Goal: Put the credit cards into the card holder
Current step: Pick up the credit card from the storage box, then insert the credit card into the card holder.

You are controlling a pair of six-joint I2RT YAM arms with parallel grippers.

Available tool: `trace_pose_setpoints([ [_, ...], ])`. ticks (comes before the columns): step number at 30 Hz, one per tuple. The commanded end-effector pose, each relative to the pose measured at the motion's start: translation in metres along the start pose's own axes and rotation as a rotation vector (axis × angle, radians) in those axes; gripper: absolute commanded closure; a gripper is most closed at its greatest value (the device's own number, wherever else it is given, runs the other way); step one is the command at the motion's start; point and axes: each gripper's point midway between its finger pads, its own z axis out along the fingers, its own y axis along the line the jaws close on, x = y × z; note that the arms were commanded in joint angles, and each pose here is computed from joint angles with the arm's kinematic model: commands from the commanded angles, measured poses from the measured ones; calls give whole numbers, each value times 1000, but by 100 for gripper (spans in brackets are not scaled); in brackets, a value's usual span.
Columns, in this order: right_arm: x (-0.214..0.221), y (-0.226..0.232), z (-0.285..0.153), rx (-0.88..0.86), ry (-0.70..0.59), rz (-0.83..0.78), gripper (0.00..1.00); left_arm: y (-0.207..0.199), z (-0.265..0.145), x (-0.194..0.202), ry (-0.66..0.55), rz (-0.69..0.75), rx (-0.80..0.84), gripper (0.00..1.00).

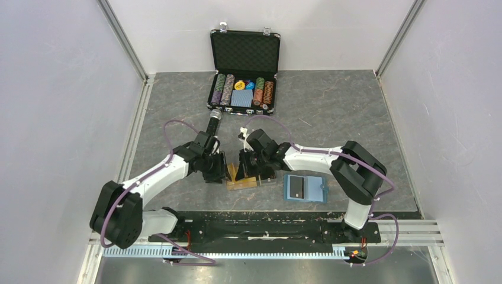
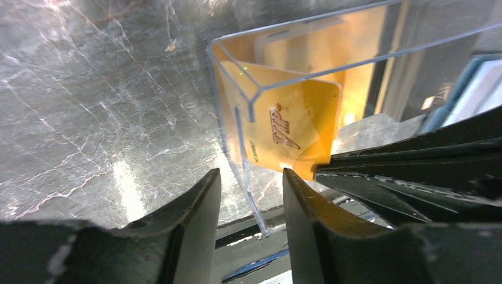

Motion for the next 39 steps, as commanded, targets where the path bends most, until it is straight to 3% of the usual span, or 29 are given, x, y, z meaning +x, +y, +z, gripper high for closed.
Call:
trace_pose_setpoints([
  [1, -40, 36, -32, -64, -135, -70, 100, -21, -33, -32, -146, 75, 34, 47],
  [11, -56, 43, -82, -74, -216, -84, 100, -62, -88, -62, -340, 105, 187, 38],
  [16, -56, 41, -114, -122, -255, -66, 100, -98, -101, -63, -381, 101, 412, 29],
  [25, -53, 37, -174, -276, -337, -9, 100, -149, -120, -58, -396, 115, 790, 29],
  [31, -50, 43, -191, -318, -349, -20, 100, -170, -135, -52, -373, 130, 1001, 30],
  [39, -42, 42, -192, -348, -337, -22, 100, -176, -136, -47, -331, 135, 1071, 43],
])
